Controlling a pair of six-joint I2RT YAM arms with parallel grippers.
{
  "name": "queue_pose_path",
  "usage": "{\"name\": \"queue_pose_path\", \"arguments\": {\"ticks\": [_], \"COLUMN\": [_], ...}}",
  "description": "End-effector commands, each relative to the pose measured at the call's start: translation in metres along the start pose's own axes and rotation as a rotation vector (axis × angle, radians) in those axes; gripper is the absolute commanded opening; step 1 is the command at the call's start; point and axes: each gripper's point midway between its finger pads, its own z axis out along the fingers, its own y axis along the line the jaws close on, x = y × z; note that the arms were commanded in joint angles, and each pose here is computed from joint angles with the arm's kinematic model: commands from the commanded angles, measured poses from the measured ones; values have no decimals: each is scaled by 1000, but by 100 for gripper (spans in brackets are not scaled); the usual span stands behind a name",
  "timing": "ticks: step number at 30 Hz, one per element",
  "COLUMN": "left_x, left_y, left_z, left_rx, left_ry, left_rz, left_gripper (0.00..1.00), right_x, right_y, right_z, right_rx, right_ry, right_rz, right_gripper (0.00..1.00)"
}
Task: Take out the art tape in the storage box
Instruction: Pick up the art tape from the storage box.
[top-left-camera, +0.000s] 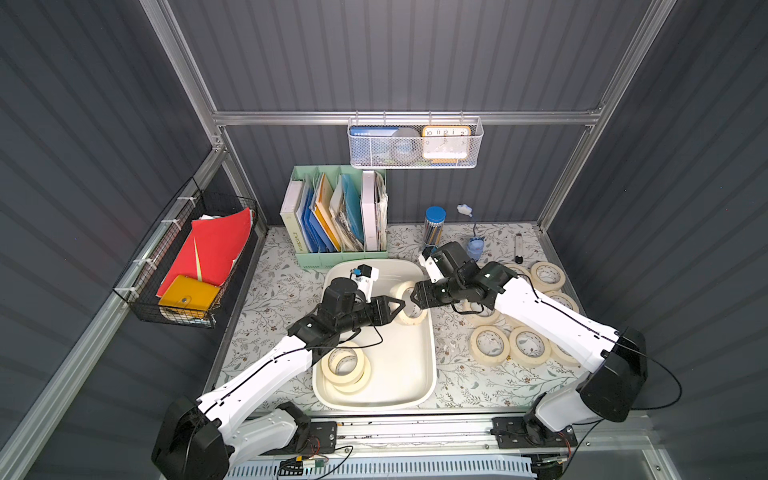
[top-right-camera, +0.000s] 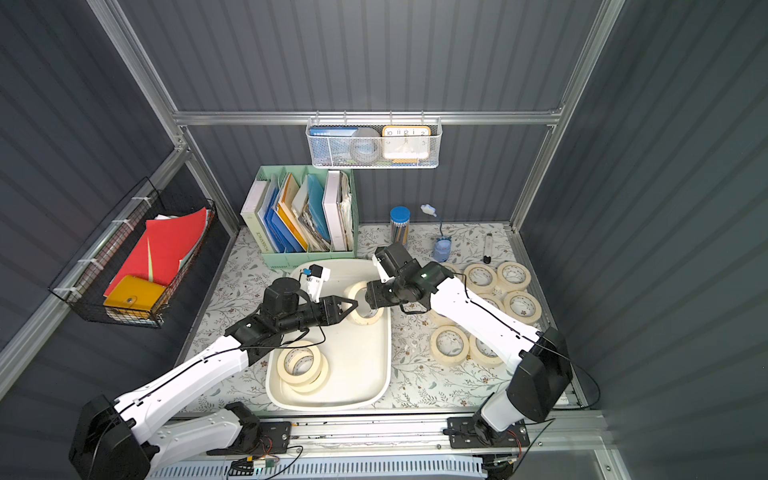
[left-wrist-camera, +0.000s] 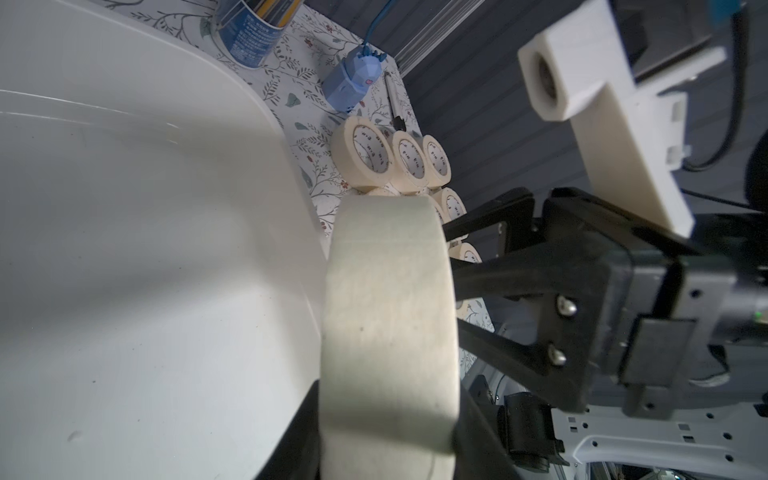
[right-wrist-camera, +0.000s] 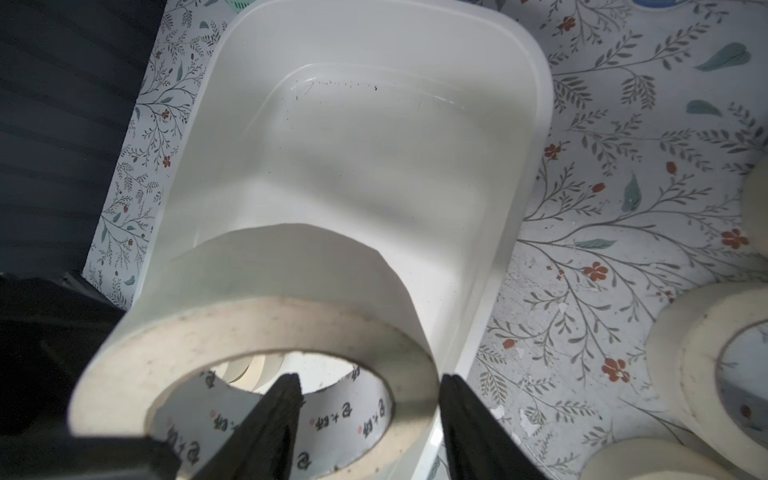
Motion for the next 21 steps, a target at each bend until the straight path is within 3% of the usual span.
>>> {"name": "queue_pose_path", "arguments": {"ticks": [1, 7, 11, 14, 16, 17, 18, 20, 21], "left_x": [-14, -15, -12, -12, -12, -12, -14, -16, -17], "left_y": [-28, -30, -20, -10, -3, 0, 4, 10, 13], "left_z": [-10, -13, -11, -12, -12, -13, -14, -15, -17], "left_rx": [121, 132, 74, 14, -36, -58, -87, -135, -158], "left_ry": [-48, -47, -29, -25, -23, -18, -21, -13, -13], "left_rz": [24, 28, 49, 67, 70, 78, 86, 123, 147], "left_gripper": [0, 0, 0, 0, 0, 1, 17, 59, 73], "right_x": [-3, -6, -9, -11, -12, -13, -14, -17, -19], "right_y": [-3, -4, -4, -7, -11, -13, -15, -19, -22], "right_z": [10, 16, 13, 11, 10, 10, 10, 8, 7], "right_rx": [23, 24, 29, 49, 68, 78, 83, 91, 100], "right_ry": [-5, -7, -18, -19, -22, -23, -25, -26, -26], "right_rz": [-13, -2, -3, -9, -7, -5, 1, 11, 15], "right_gripper": [60, 54, 29, 23, 0, 0, 0, 0, 0]}}
